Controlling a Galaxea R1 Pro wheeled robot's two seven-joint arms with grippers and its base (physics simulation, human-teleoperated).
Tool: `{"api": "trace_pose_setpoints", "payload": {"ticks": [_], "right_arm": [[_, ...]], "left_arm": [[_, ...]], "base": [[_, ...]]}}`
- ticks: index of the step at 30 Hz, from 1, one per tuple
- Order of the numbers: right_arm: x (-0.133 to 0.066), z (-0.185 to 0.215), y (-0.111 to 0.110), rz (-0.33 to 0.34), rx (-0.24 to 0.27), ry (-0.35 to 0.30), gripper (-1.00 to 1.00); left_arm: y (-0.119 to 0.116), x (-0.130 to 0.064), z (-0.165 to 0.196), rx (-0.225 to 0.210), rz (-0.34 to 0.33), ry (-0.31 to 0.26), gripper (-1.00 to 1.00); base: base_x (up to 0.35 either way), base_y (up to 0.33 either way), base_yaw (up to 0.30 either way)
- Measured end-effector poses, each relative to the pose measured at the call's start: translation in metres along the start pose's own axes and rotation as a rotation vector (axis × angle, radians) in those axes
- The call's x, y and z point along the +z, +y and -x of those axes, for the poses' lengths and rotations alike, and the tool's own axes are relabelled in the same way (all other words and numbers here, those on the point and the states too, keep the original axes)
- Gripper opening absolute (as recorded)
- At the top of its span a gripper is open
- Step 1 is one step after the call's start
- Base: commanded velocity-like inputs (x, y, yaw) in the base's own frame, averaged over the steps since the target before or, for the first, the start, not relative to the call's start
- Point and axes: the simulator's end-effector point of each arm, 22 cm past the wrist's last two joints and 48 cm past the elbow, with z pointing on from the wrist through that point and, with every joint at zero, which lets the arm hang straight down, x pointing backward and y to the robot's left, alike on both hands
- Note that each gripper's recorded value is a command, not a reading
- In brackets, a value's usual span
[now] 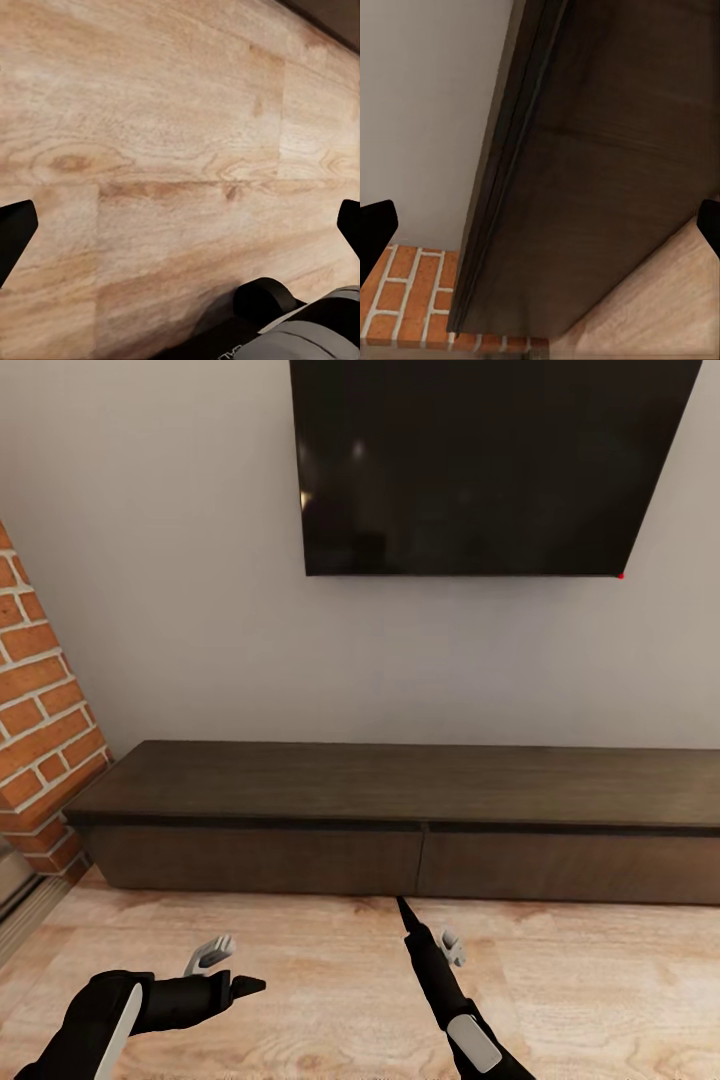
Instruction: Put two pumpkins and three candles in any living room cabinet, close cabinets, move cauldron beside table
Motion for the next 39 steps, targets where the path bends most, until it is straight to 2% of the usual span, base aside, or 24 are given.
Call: {"api": "trace_pose_setpoints", "payload": {"ticks": [11,39], "right_arm": [[0.0,0.0,0.0,-0.001,0.003,0.0,1.0],[-0.002,-0.002,-0.004,-0.009,0.011,0.002,1.0]], "left_arm": [[-0.014,0.0,0.0,0.004,-0.065,0.0,1.0],[-0.014,0.0,0.0,0.006,-0.065,0.001,1.0]], "base": [[0.046,0.0,0.0],[0.164,0.0,0.0]]}}
